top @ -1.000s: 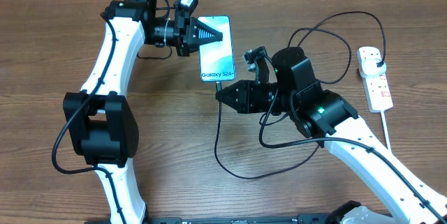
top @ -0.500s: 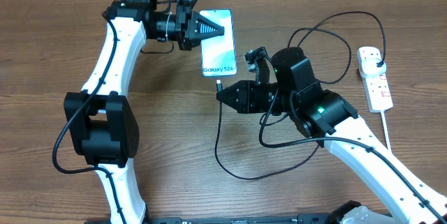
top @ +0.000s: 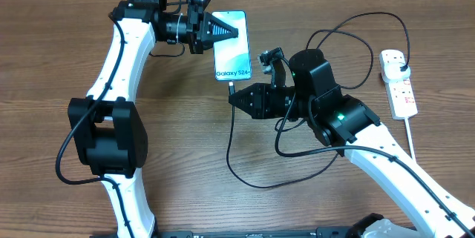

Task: Plug charger to phone and switch on socket
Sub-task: 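Push the plug upward into the phone port with the right gripper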

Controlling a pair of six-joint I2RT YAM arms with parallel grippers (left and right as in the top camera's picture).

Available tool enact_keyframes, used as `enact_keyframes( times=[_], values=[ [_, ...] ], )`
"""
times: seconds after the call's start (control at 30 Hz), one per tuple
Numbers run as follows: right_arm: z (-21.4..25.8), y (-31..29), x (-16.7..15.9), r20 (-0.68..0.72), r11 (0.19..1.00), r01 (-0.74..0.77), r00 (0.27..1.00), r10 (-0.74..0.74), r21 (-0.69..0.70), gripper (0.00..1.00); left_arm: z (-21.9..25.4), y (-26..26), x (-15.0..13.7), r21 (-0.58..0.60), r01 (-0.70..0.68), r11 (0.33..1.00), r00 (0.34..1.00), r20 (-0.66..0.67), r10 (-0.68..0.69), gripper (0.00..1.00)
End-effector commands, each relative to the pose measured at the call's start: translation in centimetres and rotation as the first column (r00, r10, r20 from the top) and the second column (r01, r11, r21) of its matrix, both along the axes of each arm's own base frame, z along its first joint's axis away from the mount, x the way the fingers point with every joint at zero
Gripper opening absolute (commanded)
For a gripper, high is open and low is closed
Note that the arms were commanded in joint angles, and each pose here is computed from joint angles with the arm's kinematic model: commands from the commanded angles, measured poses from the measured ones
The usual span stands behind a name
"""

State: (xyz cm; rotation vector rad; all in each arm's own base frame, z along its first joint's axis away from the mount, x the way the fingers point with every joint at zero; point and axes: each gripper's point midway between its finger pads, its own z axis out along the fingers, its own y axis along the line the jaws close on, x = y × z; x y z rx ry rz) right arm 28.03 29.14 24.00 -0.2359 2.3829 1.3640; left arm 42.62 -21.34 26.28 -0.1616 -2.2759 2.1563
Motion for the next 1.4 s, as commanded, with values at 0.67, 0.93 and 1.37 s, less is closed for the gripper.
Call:
enact_keyframes(
  times=[0.67, 0.93, 1.37],
  values=[
    [0.7, -0.8, 1.1, 0.042, 1.000, 0.025, 0.999, -0.025, -0.003, 0.04, 1.2, 0.5, 0.2, -0.024, -0.003, 1.000, 1.000, 0.029, 0.004, 0.04],
    [0.8, -0.8, 1.2, 0.049, 1.000, 0.025, 0.998, -0.025, 0.002, 0.04, 1.0, 0.2, 0.1, -0.008, -0.003, 1.000, 1.000, 0.022, 0.003, 0.04],
    [0.8, -0.8, 1.2, 0.043, 1.000, 0.027, 0.999, -0.027, 0.001, 0.04, 1.1, -0.4, -0.1, -0.010, 0.010, 1.000, 1.000, 0.001, -0.010, 0.04]
  ],
)
